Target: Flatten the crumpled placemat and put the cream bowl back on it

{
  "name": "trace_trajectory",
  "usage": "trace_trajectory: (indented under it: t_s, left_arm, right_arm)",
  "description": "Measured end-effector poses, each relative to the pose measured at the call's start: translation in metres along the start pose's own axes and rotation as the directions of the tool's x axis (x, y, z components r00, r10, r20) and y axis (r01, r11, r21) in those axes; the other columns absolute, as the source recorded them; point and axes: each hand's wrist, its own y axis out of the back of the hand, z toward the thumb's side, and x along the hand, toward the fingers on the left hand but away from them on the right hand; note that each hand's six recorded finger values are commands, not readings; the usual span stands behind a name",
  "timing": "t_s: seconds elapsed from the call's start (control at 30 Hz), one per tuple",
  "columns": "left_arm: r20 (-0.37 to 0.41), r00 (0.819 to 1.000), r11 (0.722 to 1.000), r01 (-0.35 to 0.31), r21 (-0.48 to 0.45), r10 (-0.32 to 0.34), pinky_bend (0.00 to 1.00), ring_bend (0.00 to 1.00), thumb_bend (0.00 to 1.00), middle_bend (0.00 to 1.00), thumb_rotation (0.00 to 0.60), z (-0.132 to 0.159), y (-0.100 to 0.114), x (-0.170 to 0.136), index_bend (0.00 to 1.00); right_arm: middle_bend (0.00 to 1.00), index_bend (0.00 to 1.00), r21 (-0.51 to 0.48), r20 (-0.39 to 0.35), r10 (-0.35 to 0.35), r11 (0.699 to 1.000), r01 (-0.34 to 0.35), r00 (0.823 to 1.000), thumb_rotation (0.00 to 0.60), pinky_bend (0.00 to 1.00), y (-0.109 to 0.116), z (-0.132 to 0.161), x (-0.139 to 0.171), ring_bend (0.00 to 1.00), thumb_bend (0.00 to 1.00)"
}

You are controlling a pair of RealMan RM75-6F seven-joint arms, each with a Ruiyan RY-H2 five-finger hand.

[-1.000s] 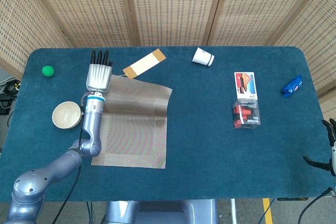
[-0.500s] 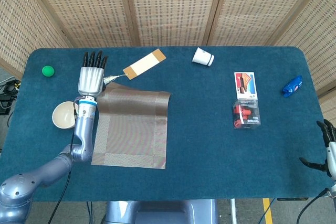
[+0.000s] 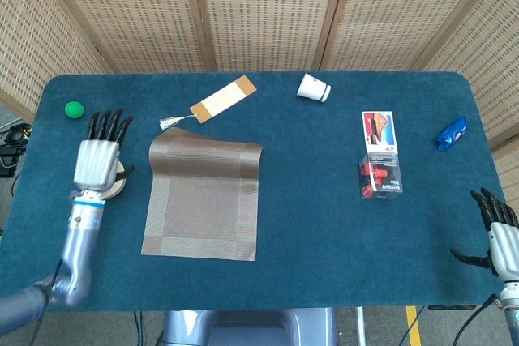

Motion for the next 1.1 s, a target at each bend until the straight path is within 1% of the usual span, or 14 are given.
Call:
trace_trajectory:
  t_s: [0.07,0.2,0.3,0.33,0.5,0.6,0.73,0.83,0.87,0.93,0.97,1.03,1.07,1.1]
  left_arm:
    - [-0.014,1.000,1.000,0.010,-0.012,-0.010,0.00,0.00,0.09,0.00,0.600,-0.012,0.004,-0.030,0.12]
    - [-0.032,0.999,0.999,0.030,-0.035,-0.031,0.00,0.00,0.09,0.00,0.600,-0.025,0.011,-0.085,0.12]
    - [-0.047,0.998,0.999,0.029,-0.029,-0.030,0.00,0.00,0.09,0.00,0.600,-0.035,0.013,-0.110,0.12]
    - [-0.062,0.997,0.999,0.035,-0.029,-0.036,0.00,0.00,0.09,0.00,0.600,-0.041,0.013,-0.122,0.12]
    - [-0.092,0.994,0.998,0.063,-0.026,-0.066,0.00,0.00,0.09,0.00,0.600,-0.059,0.008,-0.150,0.12]
    - [-0.105,0.992,0.998,0.068,-0.011,-0.069,0.00,0.00,0.09,0.00,0.600,-0.070,0.006,-0.159,0.12]
    - [-0.117,0.990,0.997,0.072,-0.008,-0.073,0.00,0.00,0.09,0.00,0.600,-0.078,0.002,-0.169,0.12]
    - [-0.112,0.991,0.998,0.067,-0.009,-0.067,0.00,0.00,0.09,0.00,0.600,-0.077,0.002,-0.170,0.12]
    - [-0.111,0.992,0.998,0.065,-0.010,-0.065,0.00,0.00,0.09,0.00,0.600,-0.076,0.002,-0.170,0.12]
    - [-0.108,0.992,0.998,0.062,-0.011,-0.063,0.00,0.00,0.09,0.00,0.600,-0.076,0.001,-0.170,0.12]
    - [-0.107,0.992,0.998,0.063,-0.011,-0.064,0.00,0.00,0.09,0.00,0.600,-0.076,0.001,-0.169,0.12]
    - [-0.110,0.992,0.998,0.066,-0.014,-0.067,0.00,0.00,0.09,0.00,0.600,-0.077,0.000,-0.169,0.12]
    - [-0.112,0.991,0.998,0.066,-0.016,-0.067,0.00,0.00,0.09,0.00,0.600,-0.077,0.000,-0.168,0.12]
    - [-0.114,0.991,0.998,0.067,-0.017,-0.068,0.00,0.00,0.09,0.00,0.600,-0.078,-0.001,-0.168,0.12]
  right_arm:
    - [0.00,0.06,0.002,-0.013,0.005,1.000,-0.005,1.000,0.600,0.00,-0.001,0.003,0.001,0.00,0.06]
    - [0.00,0.06,0.004,-0.035,0.009,1.000,-0.009,0.999,0.600,0.00,-0.003,0.007,0.004,0.00,0.06]
    - [0.00,0.06,0.005,-0.051,0.010,1.000,-0.010,0.999,0.600,0.00,-0.003,0.010,0.005,0.00,0.06]
    - [0.00,0.06,0.006,-0.056,0.011,1.000,-0.011,0.998,0.600,0.00,-0.003,0.011,0.006,0.00,0.06]
    - [0.00,0.06,0.032,-0.093,0.019,0.999,-0.016,0.995,0.600,0.00,-0.003,0.014,0.007,0.00,0.06]
    - [0.00,0.07,0.052,-0.131,0.019,0.999,-0.012,0.991,0.600,0.00,-0.002,0.014,0.006,0.00,0.05]
    - [0.00,0.08,0.067,-0.215,0.019,0.998,-0.004,0.976,0.600,0.00,0.000,0.022,0.004,0.00,0.04]
    - [0.00,0.12,0.088,-0.313,0.027,0.996,0.001,0.949,0.600,0.00,0.001,0.034,0.002,0.00,0.04]
    - [0.00,0.13,0.101,-0.360,0.034,0.995,0.003,0.932,0.600,0.00,0.001,0.041,0.000,0.00,0.04]
    - [0.00,0.18,0.122,-0.430,0.047,0.993,0.006,0.901,0.600,0.00,0.000,0.053,-0.003,0.00,0.05]
    - [0.00,0.20,0.134,-0.475,0.058,0.991,0.007,0.878,0.600,0.00,-0.001,0.061,-0.005,0.00,0.05]
    - [0.00,0.26,0.145,-0.537,0.078,0.989,0.001,0.840,0.600,0.00,-0.006,0.075,-0.006,0.00,0.05]
    - [0.00,0.28,0.148,-0.575,0.092,0.989,-0.007,0.813,0.600,0.00,-0.010,0.085,-0.006,0.00,0.05]
    - [0.01,0.31,0.150,-0.601,0.102,0.989,-0.014,0.792,0.600,0.00,-0.013,0.092,-0.006,0.00,0.05]
